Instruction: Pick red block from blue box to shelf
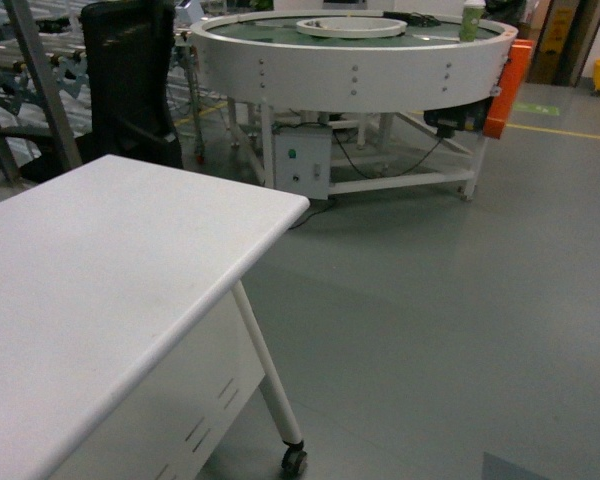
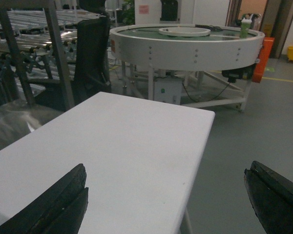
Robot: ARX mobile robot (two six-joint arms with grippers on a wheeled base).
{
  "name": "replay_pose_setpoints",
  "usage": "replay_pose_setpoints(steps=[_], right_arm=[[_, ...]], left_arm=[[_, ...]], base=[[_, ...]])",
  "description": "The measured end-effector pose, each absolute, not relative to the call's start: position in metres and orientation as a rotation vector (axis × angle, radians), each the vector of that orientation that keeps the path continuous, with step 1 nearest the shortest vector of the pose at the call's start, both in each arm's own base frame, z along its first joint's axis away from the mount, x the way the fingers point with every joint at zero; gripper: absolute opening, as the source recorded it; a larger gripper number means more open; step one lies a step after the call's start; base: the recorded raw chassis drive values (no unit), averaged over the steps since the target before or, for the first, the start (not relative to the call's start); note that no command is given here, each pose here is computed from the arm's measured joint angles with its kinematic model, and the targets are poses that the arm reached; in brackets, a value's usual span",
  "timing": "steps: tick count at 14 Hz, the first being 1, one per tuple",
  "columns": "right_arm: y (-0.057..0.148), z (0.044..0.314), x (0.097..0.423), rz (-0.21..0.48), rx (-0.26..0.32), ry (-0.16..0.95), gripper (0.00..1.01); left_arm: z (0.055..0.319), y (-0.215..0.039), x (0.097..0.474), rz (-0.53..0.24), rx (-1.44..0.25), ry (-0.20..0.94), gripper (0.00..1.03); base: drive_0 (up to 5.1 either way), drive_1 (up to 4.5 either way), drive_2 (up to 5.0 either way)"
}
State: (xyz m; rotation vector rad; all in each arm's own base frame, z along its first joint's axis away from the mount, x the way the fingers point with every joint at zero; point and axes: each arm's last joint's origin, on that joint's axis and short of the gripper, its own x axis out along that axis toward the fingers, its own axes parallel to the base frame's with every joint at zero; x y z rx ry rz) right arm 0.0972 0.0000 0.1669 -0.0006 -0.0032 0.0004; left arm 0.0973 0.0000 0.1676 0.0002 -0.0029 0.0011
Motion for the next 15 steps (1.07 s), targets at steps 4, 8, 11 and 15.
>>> replay_pose_setpoints(steps=[4,8,11,15], right_arm=[[0.0,0.1669,0.0972,0.0,-0.001,-0.003,0.28],[0.0,0.1669,0.0972,0.0,-0.001,-0.003,0.28],[0.0,0.1669,0.0972,0.0,-0.001,-0.003,0.28],[0.0,0.1669,0.0972,0.0,-0.001,-0.003,0.28]], left_arm=[[0.1676,0.0,0.0973,0.001,0.0,-0.003,0.98],[0.1676,0.0,0.0973,0.001,0.0,-0.003,0.98],[0.1676,0.0,0.0973,0.001,0.0,-0.003,0.98],[0.1676,0.0,0.0973,0.001,0.0,-0.003,0.98]], base=[[-1.5,-1.55,-1.5],[-1.5,-1.55,-1.5],[-1.6,-1.58,-1.6],[-1.5,-1.5,-1.5]])
